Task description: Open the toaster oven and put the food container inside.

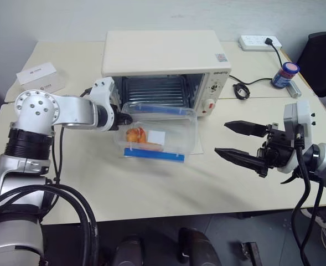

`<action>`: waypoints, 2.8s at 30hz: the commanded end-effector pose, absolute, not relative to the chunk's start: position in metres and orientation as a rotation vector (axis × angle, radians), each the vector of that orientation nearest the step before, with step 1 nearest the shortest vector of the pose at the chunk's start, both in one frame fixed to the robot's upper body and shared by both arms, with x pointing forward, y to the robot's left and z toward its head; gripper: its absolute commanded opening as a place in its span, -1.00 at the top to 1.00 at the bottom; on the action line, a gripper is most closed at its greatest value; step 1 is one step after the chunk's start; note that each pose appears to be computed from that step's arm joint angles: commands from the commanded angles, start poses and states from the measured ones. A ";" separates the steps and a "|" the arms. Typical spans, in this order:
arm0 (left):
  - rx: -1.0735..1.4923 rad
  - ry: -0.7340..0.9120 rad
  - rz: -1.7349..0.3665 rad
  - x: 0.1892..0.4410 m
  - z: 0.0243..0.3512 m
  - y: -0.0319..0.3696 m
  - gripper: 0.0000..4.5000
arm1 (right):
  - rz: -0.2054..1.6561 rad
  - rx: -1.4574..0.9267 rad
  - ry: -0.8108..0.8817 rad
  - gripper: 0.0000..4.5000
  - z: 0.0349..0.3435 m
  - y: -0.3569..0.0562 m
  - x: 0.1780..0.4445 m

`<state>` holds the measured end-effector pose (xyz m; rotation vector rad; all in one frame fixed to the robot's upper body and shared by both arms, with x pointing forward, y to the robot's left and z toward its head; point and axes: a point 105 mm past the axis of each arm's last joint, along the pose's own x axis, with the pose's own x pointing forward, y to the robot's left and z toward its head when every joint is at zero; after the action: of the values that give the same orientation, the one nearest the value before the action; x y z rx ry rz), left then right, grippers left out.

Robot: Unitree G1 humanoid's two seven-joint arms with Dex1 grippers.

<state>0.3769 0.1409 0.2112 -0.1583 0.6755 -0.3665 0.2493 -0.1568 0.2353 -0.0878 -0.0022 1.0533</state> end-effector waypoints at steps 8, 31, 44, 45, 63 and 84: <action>-0.336 0.279 -0.560 0.356 0.289 0.169 -0.03 | 1.061 -0.125 -0.019 -0.83 0.237 -0.160 0.240; 0.178 0.344 -1.092 0.282 0.185 0.148 1.00 | 1.192 -0.232 0.076 1.00 0.168 -0.080 0.293; 0.078 0.006 -0.654 0.390 0.242 0.149 1.00 | 0.765 -0.207 -0.176 1.00 0.216 -0.055 0.403; 0.054 -0.013 -0.686 0.386 0.249 0.146 1.00 | 0.774 -0.191 -0.185 1.00 0.219 -0.055 0.401; 0.193 0.106 -1.166 0.235 0.313 0.199 -0.02 | 0.945 -0.119 0.253 1.00 0.131 -0.131 0.269; 0.272 0.056 -1.115 0.243 0.317 0.205 -0.98 | 0.875 -0.083 -0.153 1.00 0.266 -0.142 0.338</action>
<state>0.2436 0.2006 0.3074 0.2478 0.1086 -1.1449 0.3478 -0.1362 0.2471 -0.1047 -0.1061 0.8348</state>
